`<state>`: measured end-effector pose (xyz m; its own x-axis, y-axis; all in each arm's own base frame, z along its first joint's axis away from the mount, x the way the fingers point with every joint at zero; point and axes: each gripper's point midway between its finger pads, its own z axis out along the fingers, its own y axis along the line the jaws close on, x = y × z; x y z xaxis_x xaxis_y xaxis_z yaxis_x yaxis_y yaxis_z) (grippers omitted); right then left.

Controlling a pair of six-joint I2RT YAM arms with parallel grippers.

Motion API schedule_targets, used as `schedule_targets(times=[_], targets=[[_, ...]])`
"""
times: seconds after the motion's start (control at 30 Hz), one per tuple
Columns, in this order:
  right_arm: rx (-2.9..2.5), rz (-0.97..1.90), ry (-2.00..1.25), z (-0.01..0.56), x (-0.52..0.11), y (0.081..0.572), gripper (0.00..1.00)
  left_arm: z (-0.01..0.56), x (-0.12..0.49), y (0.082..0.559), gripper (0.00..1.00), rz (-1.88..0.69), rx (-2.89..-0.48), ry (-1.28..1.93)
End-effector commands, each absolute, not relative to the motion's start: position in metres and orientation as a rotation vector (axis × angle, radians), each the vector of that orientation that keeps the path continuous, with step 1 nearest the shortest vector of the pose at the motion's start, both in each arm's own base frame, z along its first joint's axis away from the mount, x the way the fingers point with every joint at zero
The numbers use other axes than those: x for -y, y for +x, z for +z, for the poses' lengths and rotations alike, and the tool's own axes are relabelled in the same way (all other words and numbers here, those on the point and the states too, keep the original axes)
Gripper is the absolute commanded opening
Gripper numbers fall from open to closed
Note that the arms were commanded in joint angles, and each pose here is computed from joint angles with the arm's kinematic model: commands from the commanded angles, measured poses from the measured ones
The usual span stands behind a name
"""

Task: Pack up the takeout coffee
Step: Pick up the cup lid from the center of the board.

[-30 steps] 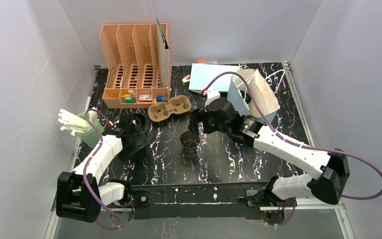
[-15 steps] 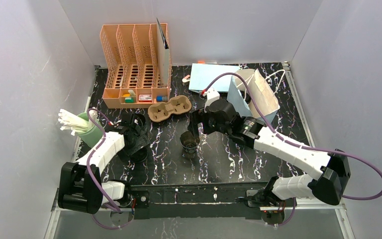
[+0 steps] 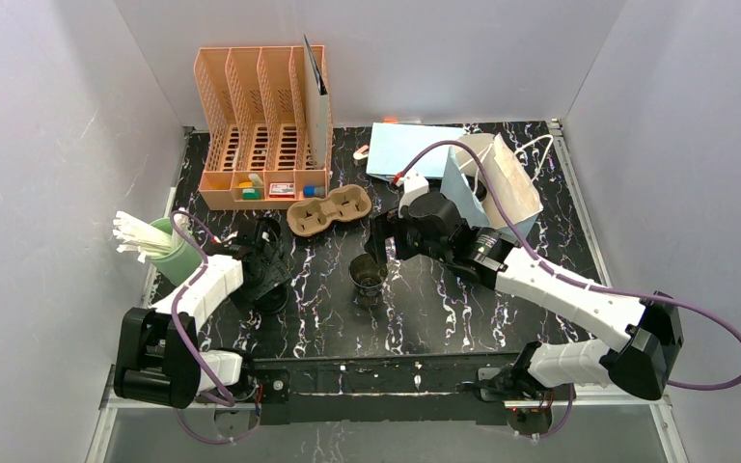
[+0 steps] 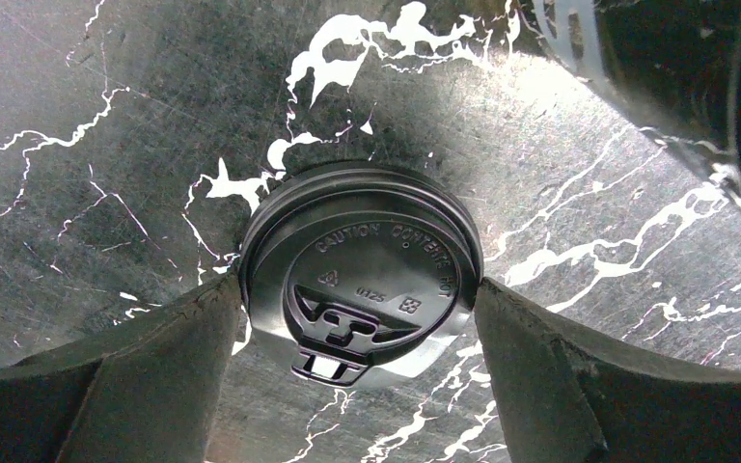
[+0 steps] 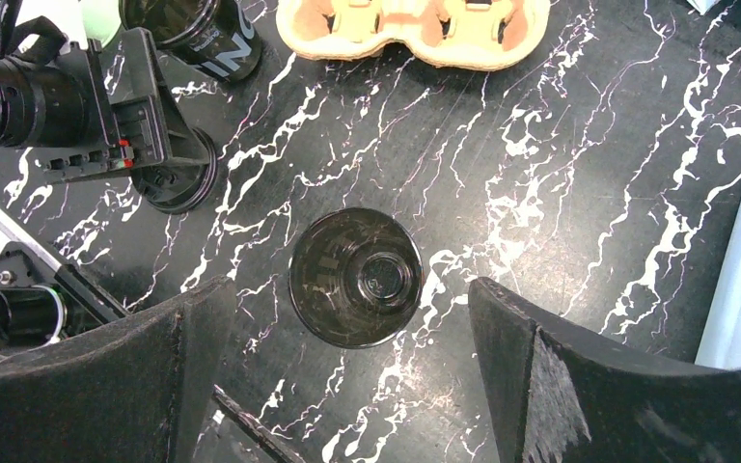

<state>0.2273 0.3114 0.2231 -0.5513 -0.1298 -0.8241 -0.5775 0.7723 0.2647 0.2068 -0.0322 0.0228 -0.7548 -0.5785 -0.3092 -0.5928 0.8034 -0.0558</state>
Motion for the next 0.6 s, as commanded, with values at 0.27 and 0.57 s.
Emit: schedule_targets(times=[0.27,0.57], targets=[[-2.015,0.696,-0.488,0.248,-0.31,0.23,0.98,0.026,0.021,0.196,0.78,0.164,-2.679,-0.939],[-2.013,0.705,-0.483,0.249,-0.311,0.229,0.98,0.078,0.011,0.195,0.76,0.159,-2.581,-0.913]])
